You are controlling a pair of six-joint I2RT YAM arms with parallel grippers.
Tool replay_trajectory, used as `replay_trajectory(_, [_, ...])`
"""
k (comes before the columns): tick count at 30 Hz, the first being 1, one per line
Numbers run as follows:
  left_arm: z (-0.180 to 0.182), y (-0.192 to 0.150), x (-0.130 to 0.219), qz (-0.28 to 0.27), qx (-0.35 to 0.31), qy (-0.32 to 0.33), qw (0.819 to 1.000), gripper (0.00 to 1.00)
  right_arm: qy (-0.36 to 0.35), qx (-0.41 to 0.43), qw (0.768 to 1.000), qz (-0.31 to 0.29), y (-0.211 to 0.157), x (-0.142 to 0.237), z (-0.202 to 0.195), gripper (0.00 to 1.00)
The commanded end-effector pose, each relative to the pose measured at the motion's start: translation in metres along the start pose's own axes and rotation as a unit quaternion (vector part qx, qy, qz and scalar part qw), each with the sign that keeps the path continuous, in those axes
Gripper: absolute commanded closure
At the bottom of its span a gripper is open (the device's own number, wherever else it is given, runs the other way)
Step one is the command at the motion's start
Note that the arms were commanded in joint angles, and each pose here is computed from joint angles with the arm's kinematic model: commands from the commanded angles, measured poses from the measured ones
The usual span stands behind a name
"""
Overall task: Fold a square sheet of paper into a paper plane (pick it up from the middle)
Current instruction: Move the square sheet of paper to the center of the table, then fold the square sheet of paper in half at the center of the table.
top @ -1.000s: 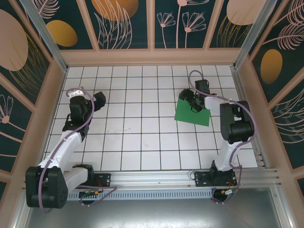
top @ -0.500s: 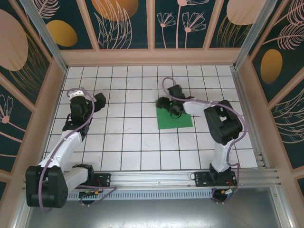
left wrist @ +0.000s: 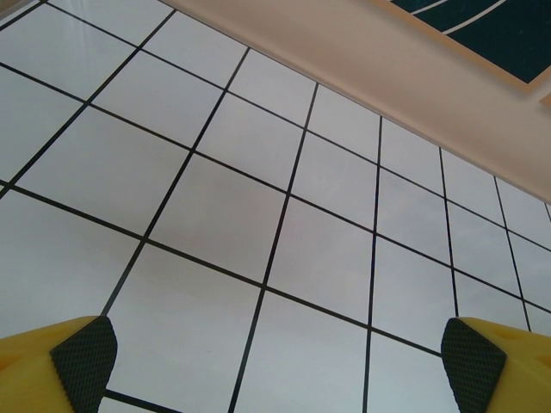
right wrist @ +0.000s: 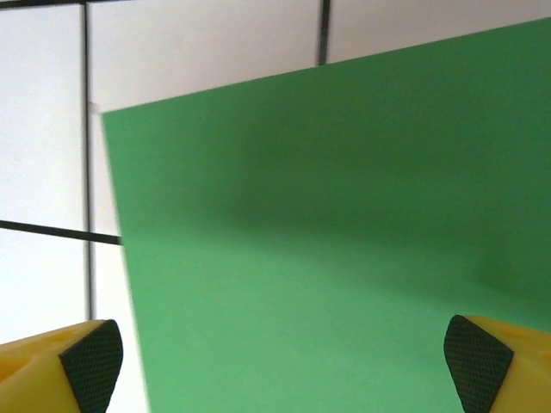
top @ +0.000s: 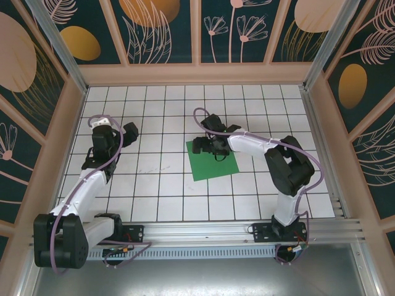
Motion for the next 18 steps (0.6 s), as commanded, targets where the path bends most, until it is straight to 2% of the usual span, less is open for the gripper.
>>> replay_trajectory(1, [-0.002,0.008,0.002,-0.005,0.001,-0.004,1.0,0.01,-0.078,0.047,0.996,0.022,-0.008,-0.003,-0.023,0.01])
replay_trajectory(10, [-0.001,0.005,-0.002,0.003,-0.001,-0.001,1.0,0.01,-0.083,0.074,0.993,0.048,-0.014,-0.024,-0.013,0.01])
replay_trajectory(18, [0.0,0.003,-0.005,0.009,-0.002,0.001,1.0,0.01,-0.124,0.069,0.987,0.075,-0.033,-0.047,-0.037,0.02])
Point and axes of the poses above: each hand's point on the last joint's axis, 136 mm out from that joint toward the fingers, its own x axis back along the fingers, its own z axis along the line the jaws close on, y = z × x, the point moved 5 cm from there along x, back along the fingers, and after that the axes turned 10 degrees about -x, right-handed, at the moved point
